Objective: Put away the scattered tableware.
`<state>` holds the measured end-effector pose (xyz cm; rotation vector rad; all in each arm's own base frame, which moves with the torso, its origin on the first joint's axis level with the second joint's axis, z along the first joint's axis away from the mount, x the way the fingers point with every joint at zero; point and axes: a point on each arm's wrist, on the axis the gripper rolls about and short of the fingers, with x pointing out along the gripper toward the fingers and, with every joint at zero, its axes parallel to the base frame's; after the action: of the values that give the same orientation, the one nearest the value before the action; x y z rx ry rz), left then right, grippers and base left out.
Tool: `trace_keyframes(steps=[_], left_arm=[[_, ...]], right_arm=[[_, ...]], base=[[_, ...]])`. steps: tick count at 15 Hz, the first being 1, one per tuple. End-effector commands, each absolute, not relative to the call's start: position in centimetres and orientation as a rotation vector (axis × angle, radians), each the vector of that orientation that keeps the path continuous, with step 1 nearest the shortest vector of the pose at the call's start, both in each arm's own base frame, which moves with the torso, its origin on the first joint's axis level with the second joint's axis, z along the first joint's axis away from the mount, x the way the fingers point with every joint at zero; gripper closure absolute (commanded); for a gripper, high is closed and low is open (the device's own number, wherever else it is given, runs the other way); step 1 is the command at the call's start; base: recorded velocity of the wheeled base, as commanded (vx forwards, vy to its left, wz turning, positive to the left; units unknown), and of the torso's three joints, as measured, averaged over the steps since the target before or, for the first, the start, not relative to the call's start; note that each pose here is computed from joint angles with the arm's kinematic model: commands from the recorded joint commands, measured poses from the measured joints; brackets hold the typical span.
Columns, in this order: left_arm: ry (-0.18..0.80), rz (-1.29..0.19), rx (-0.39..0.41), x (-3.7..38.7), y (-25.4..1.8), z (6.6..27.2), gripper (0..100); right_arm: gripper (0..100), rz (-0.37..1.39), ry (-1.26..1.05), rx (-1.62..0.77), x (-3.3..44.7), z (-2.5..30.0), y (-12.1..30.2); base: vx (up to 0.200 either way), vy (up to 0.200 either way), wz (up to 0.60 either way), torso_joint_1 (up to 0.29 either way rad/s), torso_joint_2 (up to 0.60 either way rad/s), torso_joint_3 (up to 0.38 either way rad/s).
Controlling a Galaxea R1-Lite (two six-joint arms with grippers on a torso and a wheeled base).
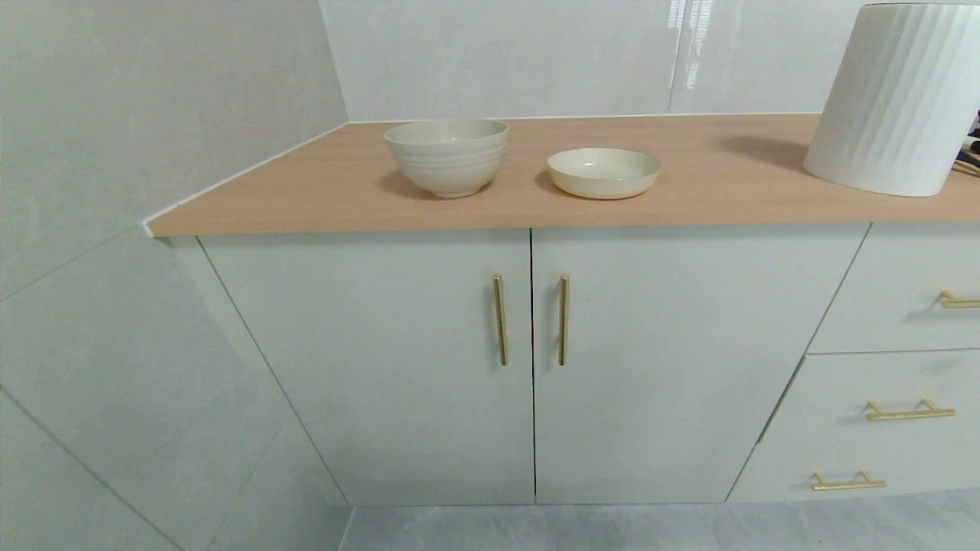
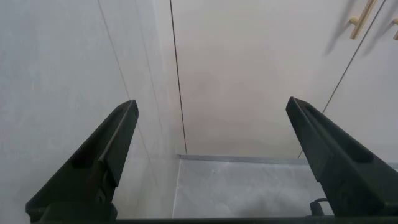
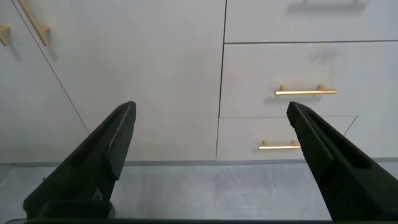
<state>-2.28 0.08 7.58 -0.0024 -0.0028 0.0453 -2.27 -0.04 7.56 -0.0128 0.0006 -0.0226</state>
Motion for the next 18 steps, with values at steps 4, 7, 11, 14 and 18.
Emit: trace_keyframes(steps=[4,7,11,14,18], left_arm=[[-0.003,0.046,-0.003,-2.3,0.1,7.6,0],[-0.003,0.046,-0.003,-2.3,0.1,7.6,0],[-0.003,0.044,-0.003,-2.3,0.1,7.6,0],[-0.003,0.046,-0.003,-2.3,0.1,7.6,0],[-0.003,0.046,-0.003,-2.3,0.1,7.6,0]], right_arm=[[0,-0.019,-0.004,-0.061,-2.3,7.6,0.0],[0,0.145,-0.112,0.037,-3.1,14.1,0.1],[0,0.428,0.252,0.040,5.0,19.0,1.2],[0,0.688,0.388,0.023,11.3,21.2,4.7],[0,0.799,0.484,0.015,17.0,19.0,10.1]], base=[[0.000,0.000,0.00,0.000,0.00,0.000],[0.000,0.000,0.00,0.000,0.00,0.000],[0.000,0.000,0.00,0.000,0.00,0.000],[0.000,0.000,0.00,0.000,0.00,0.000],[0.000,0.000,0.00,0.000,0.00,0.000]])
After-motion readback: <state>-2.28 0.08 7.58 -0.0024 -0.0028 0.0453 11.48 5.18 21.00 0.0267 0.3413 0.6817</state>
